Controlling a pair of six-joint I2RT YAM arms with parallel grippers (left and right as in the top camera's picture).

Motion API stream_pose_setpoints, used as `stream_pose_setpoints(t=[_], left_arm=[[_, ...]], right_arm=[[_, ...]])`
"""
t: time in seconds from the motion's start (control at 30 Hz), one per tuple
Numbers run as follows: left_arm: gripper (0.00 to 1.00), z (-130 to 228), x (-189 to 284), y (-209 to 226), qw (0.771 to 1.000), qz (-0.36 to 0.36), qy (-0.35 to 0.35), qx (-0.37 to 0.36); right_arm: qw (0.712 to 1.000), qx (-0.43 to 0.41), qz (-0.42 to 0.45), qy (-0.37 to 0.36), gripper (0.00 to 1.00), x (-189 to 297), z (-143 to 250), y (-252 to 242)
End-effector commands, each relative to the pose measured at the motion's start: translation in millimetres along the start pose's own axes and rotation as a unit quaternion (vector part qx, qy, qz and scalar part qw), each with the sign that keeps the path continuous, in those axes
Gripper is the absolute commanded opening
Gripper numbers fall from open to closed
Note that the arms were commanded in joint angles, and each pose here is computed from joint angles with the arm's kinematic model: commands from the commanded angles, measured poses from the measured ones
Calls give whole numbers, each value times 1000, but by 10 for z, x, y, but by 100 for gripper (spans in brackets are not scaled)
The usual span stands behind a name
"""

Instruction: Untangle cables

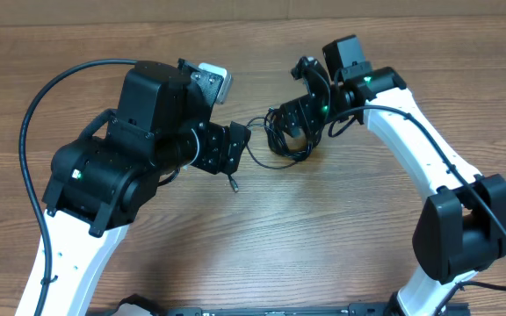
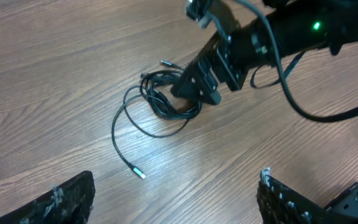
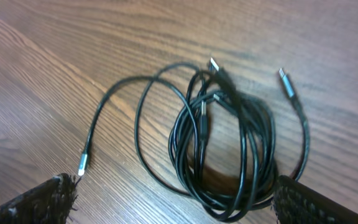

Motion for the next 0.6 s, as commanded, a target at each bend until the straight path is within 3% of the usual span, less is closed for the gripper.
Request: stream_pose_setpoints(t=[0.0,0.27,0.57], left_arm=[[83,-7,85,-21,1000,-2,-9,-4],[83,0,85,-12,1000,-6,-7,-4],[84,-7,85,3,1000,-14,-10,-13]], right_arm=[[999,-3,34,8,100,63,-13,-67],[998,-5,49,27,100,28,73,-102],[996,-32,34,72,97,-388,383,-189]])
Point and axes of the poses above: each gripper's point midway between its finger pads, its own x axis back along the fingers, its own y axis along the line the jaws close on, z = x × y, the point moved 7 cm from there along x, back along the fingers, and after that the axes turned 9 degrees about x, right-handed, at the moved point
